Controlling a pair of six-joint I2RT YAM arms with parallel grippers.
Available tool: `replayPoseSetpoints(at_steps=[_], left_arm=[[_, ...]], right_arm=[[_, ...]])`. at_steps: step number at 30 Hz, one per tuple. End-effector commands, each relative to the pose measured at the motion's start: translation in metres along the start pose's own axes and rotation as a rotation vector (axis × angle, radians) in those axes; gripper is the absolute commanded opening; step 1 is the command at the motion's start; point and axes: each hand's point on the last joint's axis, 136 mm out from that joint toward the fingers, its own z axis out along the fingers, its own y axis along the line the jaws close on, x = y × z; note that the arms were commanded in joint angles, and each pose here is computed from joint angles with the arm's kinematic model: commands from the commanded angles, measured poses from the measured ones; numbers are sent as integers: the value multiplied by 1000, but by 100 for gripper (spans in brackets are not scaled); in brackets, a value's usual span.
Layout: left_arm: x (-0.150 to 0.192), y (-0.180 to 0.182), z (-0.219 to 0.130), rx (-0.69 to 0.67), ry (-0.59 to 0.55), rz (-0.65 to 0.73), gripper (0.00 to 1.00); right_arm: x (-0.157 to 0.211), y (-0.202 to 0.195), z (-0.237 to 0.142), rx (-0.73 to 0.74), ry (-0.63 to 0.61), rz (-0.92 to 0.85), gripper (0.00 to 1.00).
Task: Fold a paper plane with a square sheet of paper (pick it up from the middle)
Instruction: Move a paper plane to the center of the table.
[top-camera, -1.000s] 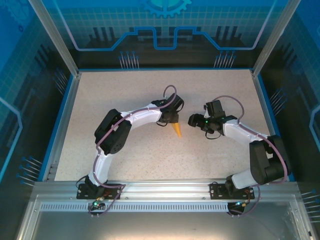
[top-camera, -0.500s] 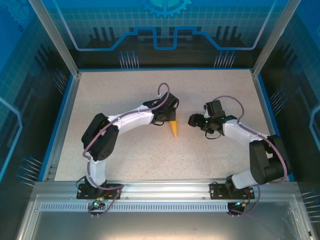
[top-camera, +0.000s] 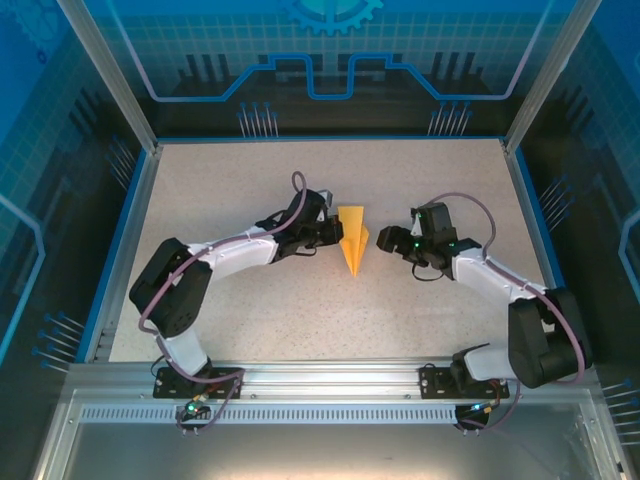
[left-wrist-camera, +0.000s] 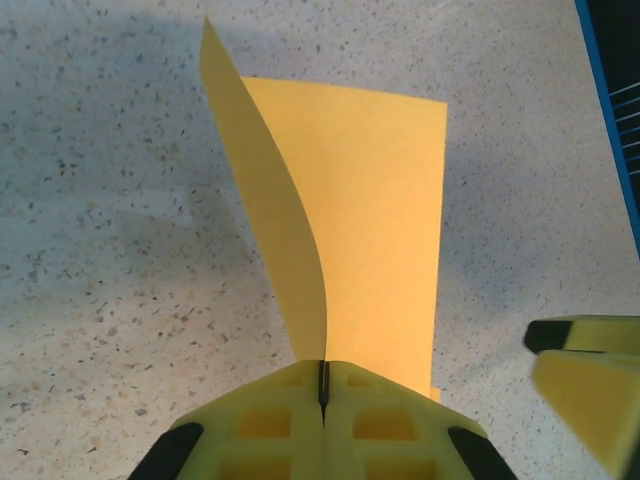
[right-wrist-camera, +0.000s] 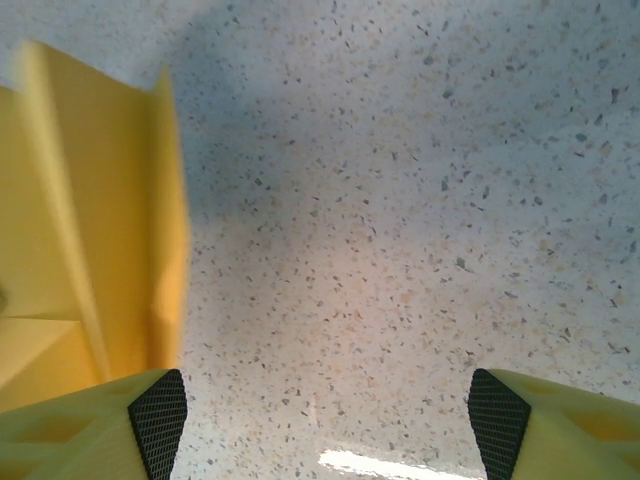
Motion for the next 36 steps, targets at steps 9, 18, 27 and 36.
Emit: replayPoseSetpoints(at_steps=[9, 18, 27, 36], left_arm=[[32, 35, 34, 77, 53, -119, 0], [45, 50, 36, 58, 79, -150, 0], [47, 53, 36, 54, 82, -154, 0], [49, 55, 36, 50, 85, -160, 0]], right_arm=[[18, 33, 12, -17, 45, -178, 68], [51, 64, 48, 1, 192, -328, 59], [61, 65, 64, 58, 240, -375, 57], [76, 65, 72, 64, 295, -391, 57]])
